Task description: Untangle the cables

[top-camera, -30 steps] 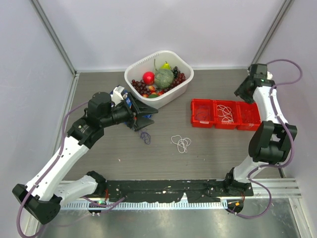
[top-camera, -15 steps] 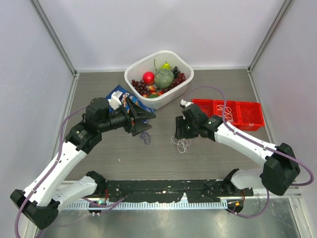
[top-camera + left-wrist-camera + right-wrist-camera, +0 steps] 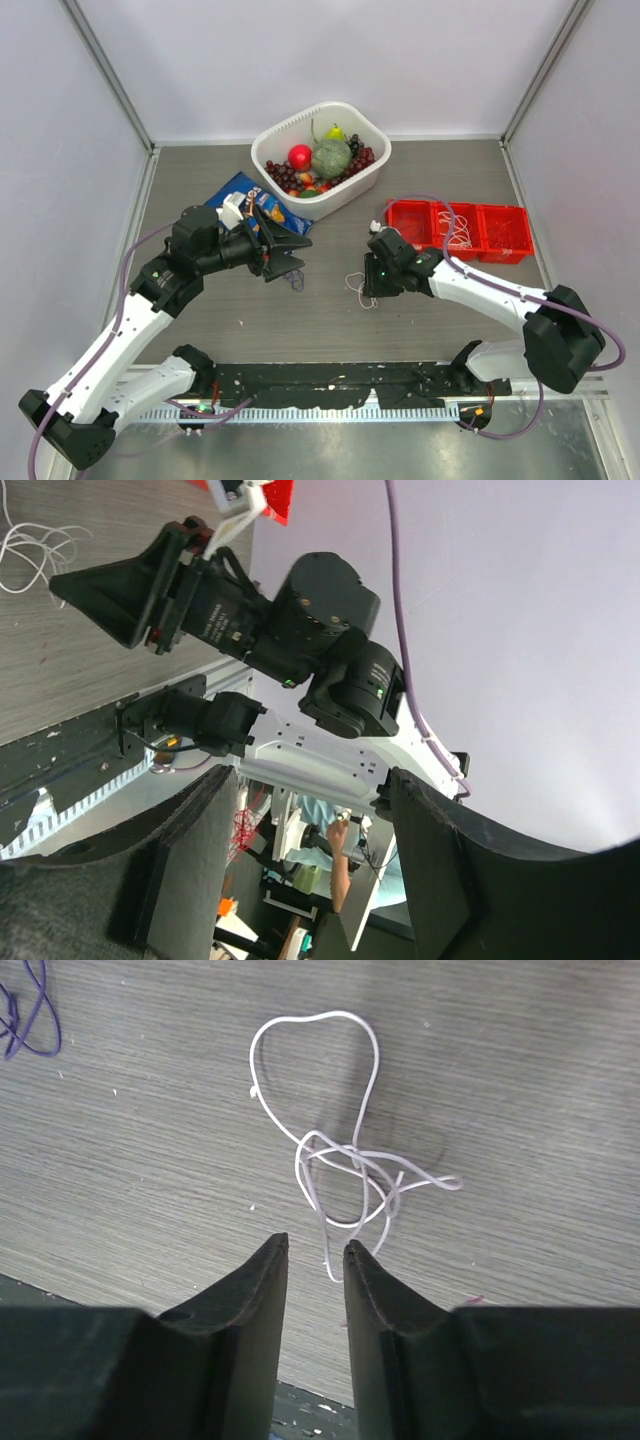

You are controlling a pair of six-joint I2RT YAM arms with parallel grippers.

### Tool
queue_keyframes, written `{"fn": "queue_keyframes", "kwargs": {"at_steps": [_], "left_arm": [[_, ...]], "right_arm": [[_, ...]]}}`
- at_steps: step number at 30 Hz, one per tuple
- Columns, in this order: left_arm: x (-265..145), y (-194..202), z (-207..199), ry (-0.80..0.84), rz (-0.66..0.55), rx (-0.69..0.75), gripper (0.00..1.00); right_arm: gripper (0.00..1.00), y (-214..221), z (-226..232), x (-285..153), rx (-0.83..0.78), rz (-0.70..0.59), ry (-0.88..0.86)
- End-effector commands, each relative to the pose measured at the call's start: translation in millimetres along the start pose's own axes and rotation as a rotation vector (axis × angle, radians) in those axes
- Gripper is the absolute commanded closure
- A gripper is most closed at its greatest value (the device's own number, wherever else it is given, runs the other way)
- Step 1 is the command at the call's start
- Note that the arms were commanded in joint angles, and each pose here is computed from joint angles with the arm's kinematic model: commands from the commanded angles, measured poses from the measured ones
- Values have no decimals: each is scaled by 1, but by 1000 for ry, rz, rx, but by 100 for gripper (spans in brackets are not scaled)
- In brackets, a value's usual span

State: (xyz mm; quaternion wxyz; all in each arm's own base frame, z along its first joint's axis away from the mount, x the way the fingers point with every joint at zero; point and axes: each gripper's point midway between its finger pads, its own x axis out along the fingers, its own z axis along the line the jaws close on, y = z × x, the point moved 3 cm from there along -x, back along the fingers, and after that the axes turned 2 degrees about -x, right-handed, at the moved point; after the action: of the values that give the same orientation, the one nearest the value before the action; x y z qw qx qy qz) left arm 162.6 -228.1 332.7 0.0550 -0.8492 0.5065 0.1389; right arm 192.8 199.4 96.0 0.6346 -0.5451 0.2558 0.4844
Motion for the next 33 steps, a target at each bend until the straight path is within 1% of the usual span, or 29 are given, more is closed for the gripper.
{"fn": "queue_keyframes", "kwargs": {"at_steps": [1,4,5,6,7,8,9,13,15,19,21,22,25,26,29,30,33], "left_arm": [[-9,5,-7,39,10,9,34],[-9,6,-8,39,11,12,34],[-9,6,-8,39,14,14,34],[-8,6,-7,36,16,13,34],[-8,6,-8,36,19,18,34],[-8,6,-7,32,21,19,34],[-8,6,-9,32,19,23,35],[-12,3,-15,39,-18,59,35],[-15,2,-21,54,-30,90,35],[-17,0,-30,63,-46,141,37],[-17,0,-33,68,-46,159,38],[-17,-1,-32,66,-48,166,38],[-15,-2,-29,55,-51,208,44],[-14,-3,-27,52,-52,233,47],[-13,-6,-21,33,-57,332,50],[-14,-6,-20,34,-59,381,50],[-20,-11,-19,11,-97,523,49]], "right_arm": [[68,-2,13,10,-1,-13,-13],[71,-5,13,16,-8,-13,15],[77,-6,14,17,-17,-14,17],[80,-9,16,18,-21,-13,18],[87,-10,18,18,-22,-18,16],[92,-13,21,18,-30,-20,14],[99,-14,24,18,-31,-20,5],[99,-27,54,5,-62,-66,-87],[99,-36,75,-9,-75,-93,-191],[99,-60,112,-46,-88,-181,-388],[99,-69,127,-66,-95,-212,-481],[99,-69,134,-74,-100,-208,-529],[99,-82,153,-107,-119,-272,-659],[99,-83,160,-116,-134,-280,-707],[99,-84,173,-145,-174,-300,-833],[99,-85,177,-151,-184,-306,-863],[99,-78,187,-169,-212,-258,-974]]}}
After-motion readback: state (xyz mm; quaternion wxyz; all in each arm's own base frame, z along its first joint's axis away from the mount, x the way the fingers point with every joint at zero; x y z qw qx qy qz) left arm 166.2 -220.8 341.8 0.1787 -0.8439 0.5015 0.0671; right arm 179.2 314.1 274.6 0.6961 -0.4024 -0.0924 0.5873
